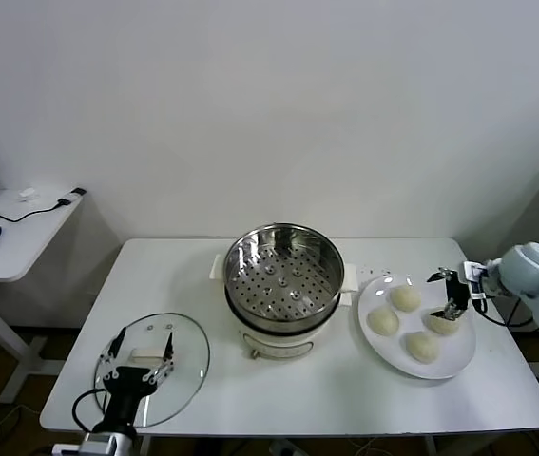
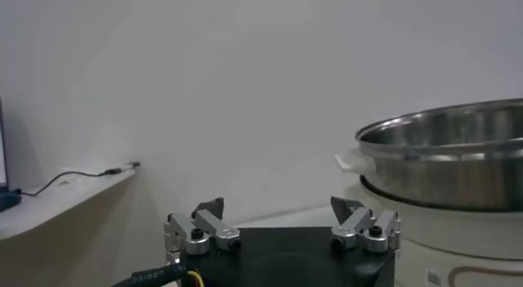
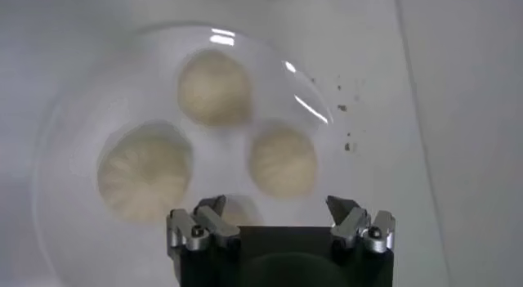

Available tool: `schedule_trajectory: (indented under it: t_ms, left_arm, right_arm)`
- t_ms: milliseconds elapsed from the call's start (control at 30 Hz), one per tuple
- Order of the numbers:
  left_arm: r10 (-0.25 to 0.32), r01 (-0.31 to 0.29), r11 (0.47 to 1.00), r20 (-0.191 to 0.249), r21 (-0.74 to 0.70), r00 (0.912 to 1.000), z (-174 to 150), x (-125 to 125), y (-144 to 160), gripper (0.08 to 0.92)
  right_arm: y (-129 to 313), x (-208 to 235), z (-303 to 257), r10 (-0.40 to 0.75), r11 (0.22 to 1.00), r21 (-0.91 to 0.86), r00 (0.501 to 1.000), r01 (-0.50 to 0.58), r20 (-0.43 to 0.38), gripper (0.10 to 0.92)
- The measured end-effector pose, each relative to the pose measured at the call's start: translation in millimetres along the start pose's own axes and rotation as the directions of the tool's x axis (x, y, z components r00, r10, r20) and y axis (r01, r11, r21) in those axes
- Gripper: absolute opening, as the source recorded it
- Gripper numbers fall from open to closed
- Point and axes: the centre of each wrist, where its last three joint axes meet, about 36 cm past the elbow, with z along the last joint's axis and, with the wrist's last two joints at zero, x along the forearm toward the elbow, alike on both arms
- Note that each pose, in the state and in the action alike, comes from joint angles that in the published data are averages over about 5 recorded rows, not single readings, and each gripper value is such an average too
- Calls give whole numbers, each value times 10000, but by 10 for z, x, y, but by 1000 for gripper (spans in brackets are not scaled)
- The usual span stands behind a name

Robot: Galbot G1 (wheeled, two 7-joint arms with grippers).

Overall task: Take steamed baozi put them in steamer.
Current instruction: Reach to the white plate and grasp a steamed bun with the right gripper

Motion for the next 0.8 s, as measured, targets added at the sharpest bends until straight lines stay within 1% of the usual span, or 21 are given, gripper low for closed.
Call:
schedule_trajectory:
  t_ms: [167, 300, 533, 800]
  left_arm:
    - [-109, 110, 9999, -161, 66, 9998, 40, 36, 22, 823]
    - [-128, 127, 9999, -304, -23, 9995, 81, 67, 43, 823]
    - [-177, 172, 9998, -377, -142, 9991, 111, 78, 77, 823]
    - [-205, 199, 9997, -452, -134, 9988, 154, 62, 75, 823]
  right_arm:
    - [-241, -146, -158, -455, 9984, 311, 9978, 470, -479, 823]
    - [-367, -273, -279, -717, 9964, 410, 9949, 748, -712, 823]
    - [-495, -468, -434, -1071, 9928, 442, 9897, 1117, -949, 823]
    - [-545, -624, -525, -1438, 9882, 374, 9841, 1484, -1044, 823]
